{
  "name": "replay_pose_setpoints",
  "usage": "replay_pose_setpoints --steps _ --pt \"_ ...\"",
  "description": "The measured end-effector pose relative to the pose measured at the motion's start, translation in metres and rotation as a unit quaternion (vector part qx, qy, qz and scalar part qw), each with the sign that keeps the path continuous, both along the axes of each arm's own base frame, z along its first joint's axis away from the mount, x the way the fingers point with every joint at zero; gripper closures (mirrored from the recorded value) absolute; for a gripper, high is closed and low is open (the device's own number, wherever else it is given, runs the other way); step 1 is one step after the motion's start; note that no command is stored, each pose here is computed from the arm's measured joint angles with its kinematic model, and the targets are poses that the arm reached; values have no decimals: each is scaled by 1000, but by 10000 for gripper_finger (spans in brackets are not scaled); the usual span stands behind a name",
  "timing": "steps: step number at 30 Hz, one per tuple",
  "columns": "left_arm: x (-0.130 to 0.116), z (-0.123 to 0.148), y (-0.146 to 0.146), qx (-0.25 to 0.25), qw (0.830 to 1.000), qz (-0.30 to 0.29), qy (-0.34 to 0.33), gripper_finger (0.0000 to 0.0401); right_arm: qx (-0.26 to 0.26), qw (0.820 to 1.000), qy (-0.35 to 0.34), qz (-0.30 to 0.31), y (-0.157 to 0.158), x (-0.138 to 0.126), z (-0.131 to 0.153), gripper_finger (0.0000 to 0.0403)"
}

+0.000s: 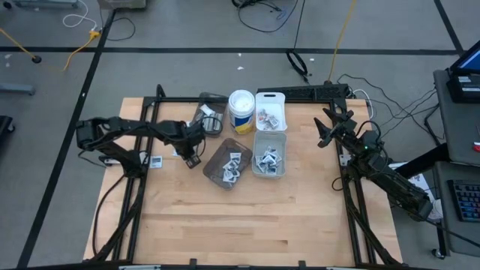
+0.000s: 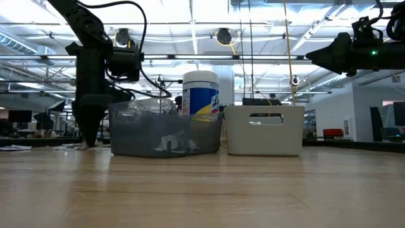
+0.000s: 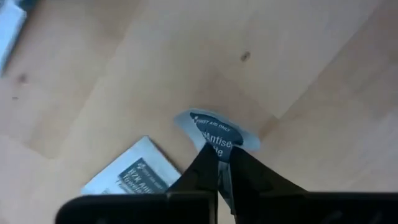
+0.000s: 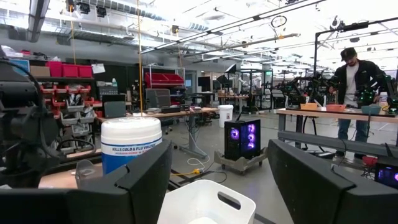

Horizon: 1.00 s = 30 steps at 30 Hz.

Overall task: Pick & Place First Aid Supplies
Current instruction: Put the towelette pack into the bottom black bin

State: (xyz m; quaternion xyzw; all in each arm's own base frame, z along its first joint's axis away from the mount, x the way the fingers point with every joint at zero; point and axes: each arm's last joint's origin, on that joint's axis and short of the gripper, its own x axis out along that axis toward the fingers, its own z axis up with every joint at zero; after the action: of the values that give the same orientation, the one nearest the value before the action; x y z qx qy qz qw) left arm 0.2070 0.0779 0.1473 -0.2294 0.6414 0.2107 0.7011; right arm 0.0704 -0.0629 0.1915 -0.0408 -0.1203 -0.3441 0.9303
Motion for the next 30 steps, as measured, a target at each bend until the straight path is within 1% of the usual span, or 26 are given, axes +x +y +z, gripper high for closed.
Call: replay_pose_setpoints --steps 5,9,15,18,24,30 --pt "3 19 2 -5 1000 1 17 382 0 1000 0 0 0 0 0 140" --pt "6 40 4 -5 1000 2 29 392 0 1000 0 0 0 0 0 140" --pt "10 74 6 -16 999 -1 50 383 0 1000 0 0 0 0 0 140" --pt "11 90 6 -20 998 0 58 390 0 1000 0 0 0 0 0 140" --pt "9 118 0 -39 997 -5 72 387 0 1000 0 0 0 0 0 140" --pt "11 137 -9 -44 996 -10 81 392 0 1000 0 0 0 0 0 140"
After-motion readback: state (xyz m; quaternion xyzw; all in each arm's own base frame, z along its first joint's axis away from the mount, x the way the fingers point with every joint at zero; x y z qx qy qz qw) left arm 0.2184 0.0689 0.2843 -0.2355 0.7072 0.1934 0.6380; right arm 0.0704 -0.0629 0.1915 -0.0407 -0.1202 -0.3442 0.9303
